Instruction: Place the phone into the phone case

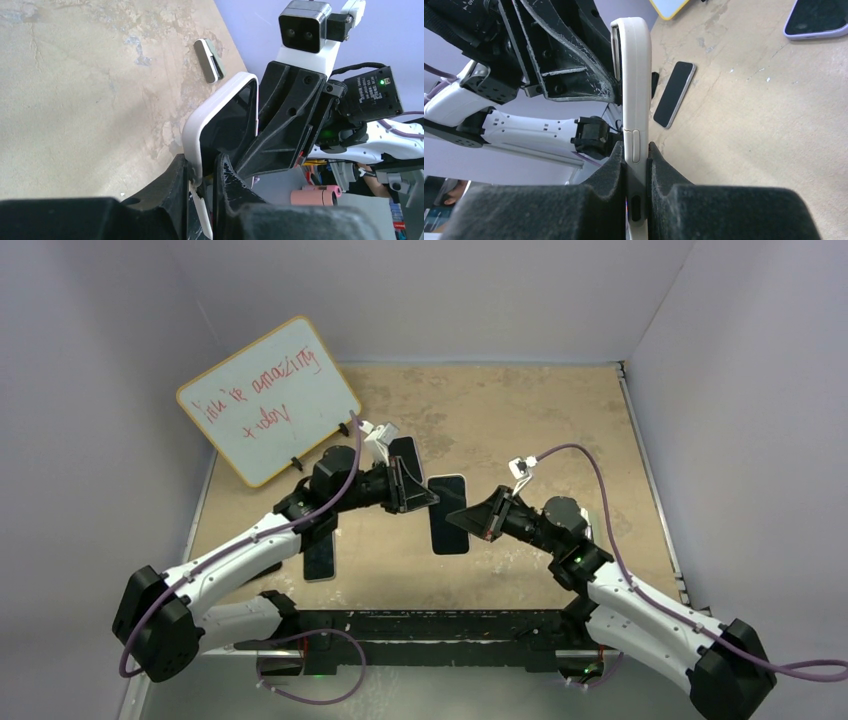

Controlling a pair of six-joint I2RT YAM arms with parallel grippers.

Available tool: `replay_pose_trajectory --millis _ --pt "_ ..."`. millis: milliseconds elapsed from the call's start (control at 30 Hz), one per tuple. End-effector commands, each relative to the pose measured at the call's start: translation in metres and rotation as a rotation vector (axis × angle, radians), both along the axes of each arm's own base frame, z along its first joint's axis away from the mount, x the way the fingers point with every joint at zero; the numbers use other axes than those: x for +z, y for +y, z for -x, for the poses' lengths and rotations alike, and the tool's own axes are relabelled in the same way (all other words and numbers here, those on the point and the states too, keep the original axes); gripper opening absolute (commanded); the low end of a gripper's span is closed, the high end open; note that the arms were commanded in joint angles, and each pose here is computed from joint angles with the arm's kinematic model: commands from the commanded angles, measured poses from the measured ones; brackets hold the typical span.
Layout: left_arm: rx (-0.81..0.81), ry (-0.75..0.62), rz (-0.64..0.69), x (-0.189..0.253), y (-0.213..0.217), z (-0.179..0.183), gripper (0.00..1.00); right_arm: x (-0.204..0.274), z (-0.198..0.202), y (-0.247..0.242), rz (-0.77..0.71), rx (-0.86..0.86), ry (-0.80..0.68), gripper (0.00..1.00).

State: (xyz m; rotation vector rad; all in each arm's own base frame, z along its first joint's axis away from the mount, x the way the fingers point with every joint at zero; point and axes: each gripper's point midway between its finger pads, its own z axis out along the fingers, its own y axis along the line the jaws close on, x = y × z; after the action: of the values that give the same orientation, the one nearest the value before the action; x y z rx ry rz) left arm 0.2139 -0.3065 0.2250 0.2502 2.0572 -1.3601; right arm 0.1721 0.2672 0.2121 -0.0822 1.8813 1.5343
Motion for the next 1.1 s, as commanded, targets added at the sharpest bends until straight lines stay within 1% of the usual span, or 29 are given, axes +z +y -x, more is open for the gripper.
replay_pose_trajectory --millis 0,67,100,133,200,267,300,400,500,567,733,933,1000,1067 --pt "0.05 -0.107 -0.089 0.01 0.006 -0.02 0.13 0.009 -0.001 0.0 0.0 -0.012 -0.02 0.0" --pt "0.058 -0.11 -0.165 0.003 0.015 -0.021 0.34 0.002 -0.006 -0.003 0.017 -0.046 0.002 0.0" --pt "0.065 -0.122 -0.19 0.004 0.019 -0.022 0.42 -0.001 -0.009 -0.005 0.031 -0.066 0.007 0.0" --pt "0.069 -0.141 -0.218 0.005 0.023 -0.022 0.48 -0.005 -0.013 -0.007 0.058 -0.089 0.006 0.0" --pt "0.086 -0.17 -0.276 0.006 0.033 -0.023 0.67 -0.017 -0.023 -0.013 0.124 -0.149 0.03 0.0" --pt "0.095 -0.202 -0.326 0.008 0.043 -0.023 0.83 -0.035 -0.033 -0.022 0.241 -0.205 0.055 0.0" --pt "0.099 -0.216 -0.354 0.007 0.048 -0.022 0.86 -0.043 -0.039 -0.027 0.302 -0.231 0.057 0.0" --pt "0.121 -0.24 -0.459 0.001 0.068 -0.021 0.9 -0.057 -0.057 -0.041 0.473 -0.283 0.049 0.0" --pt "0.146 -0.264 -0.555 -0.009 0.089 -0.019 0.91 -0.065 -0.077 -0.057 0.624 -0.318 0.033 0.0" --pt "0.167 -0.273 -0.592 -0.017 0.099 -0.019 0.91 -0.078 -0.089 -0.069 0.709 -0.322 0.06 0.0" --pt "0.222 -0.3 -0.639 -0.024 0.117 -0.019 0.91 -0.099 -0.127 -0.095 0.834 -0.297 0.126 0.0" --pt "0.254 -0.307 -0.658 -0.022 0.125 -0.02 0.91 -0.127 -0.157 -0.118 0.937 -0.212 0.221 0.0" --pt "0.251 -0.305 -0.659 -0.023 0.124 -0.019 0.91 -0.133 -0.168 -0.128 0.937 -0.216 0.26 0.0" --pt "0.236 -0.304 -0.654 -0.024 0.122 -0.019 0.91 -0.141 -0.177 -0.134 0.934 -0.203 0.296 0.04"
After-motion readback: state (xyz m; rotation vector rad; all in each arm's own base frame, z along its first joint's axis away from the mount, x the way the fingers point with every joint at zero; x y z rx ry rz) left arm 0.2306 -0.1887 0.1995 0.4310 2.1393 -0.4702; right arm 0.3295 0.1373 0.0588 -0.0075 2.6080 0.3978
